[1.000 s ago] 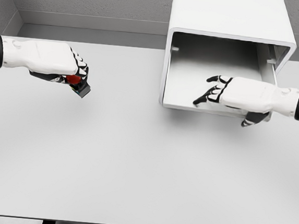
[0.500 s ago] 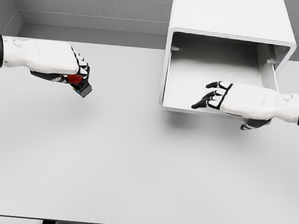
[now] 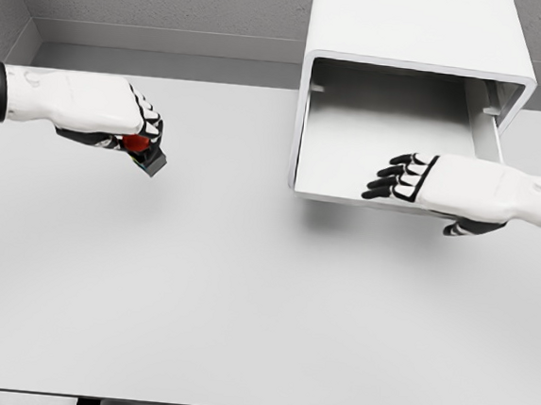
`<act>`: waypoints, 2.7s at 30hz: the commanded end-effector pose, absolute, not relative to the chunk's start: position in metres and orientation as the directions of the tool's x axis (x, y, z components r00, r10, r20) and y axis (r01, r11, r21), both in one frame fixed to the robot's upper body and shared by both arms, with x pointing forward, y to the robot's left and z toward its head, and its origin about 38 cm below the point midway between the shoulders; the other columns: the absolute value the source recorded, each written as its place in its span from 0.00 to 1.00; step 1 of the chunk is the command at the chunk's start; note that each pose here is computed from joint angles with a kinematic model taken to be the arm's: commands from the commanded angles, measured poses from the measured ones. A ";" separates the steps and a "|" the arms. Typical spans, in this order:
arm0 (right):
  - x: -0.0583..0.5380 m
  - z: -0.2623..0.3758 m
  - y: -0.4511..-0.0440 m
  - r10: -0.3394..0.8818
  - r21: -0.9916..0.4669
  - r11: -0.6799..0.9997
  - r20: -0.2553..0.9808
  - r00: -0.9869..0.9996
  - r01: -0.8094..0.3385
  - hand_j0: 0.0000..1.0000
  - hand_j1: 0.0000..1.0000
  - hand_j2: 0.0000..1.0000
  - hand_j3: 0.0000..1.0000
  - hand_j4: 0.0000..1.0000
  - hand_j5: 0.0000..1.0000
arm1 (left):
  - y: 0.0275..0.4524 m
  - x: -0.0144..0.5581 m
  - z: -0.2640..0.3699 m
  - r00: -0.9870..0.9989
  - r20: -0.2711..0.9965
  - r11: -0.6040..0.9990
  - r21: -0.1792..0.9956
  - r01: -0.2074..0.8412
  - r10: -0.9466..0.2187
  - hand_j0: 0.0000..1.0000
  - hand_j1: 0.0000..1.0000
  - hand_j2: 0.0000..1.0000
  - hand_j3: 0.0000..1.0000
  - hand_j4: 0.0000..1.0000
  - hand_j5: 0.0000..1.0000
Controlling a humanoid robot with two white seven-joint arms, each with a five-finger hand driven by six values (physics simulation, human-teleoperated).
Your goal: Slide open multi-storey tabletop storage cabinets and put open load switch and slide close multi-storey tabletop storage cabinets
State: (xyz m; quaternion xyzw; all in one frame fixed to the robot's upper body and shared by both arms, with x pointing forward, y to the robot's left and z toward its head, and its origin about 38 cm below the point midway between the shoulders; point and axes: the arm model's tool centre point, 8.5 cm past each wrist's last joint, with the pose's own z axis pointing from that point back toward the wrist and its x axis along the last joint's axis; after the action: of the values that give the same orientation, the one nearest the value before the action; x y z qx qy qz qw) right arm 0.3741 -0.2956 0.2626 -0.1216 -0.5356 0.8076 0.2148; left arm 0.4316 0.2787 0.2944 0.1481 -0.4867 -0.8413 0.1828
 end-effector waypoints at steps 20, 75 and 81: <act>0.337 0.351 -0.414 0.709 -0.967 -0.195 -0.024 -0.705 -0.164 1.00 1.00 1.00 1.00 1.00 1.00 | 0.210 0.420 0.348 -0.952 -0.118 -0.383 0.924 -0.002 -0.281 0.41 0.41 0.41 0.41 0.41 0.41; 0.282 0.194 -0.419 0.727 -0.767 -0.277 0.226 -0.648 -0.579 0.81 0.81 0.81 0.81 0.81 0.81 | -0.002 0.458 0.395 -0.979 -0.195 -0.344 0.925 -0.162 -0.064 0.91 0.91 0.91 0.91 0.91 0.91; 0.280 0.191 -0.417 0.724 -0.761 -0.277 0.236 -0.648 -0.586 0.81 0.81 0.81 0.81 0.81 0.81 | -0.025 0.447 0.395 -0.981 -0.195 -0.330 0.927 -0.179 -0.018 0.92 0.92 0.92 0.92 0.92 0.92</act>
State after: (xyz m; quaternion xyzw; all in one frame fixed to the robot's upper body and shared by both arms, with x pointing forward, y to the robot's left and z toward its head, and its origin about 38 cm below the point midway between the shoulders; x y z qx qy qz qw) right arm 0.2814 -0.4184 0.1927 -0.0830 -0.4378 0.7961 0.4094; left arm 0.4498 -0.0191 0.3941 0.0898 -0.5730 -0.8133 -0.0464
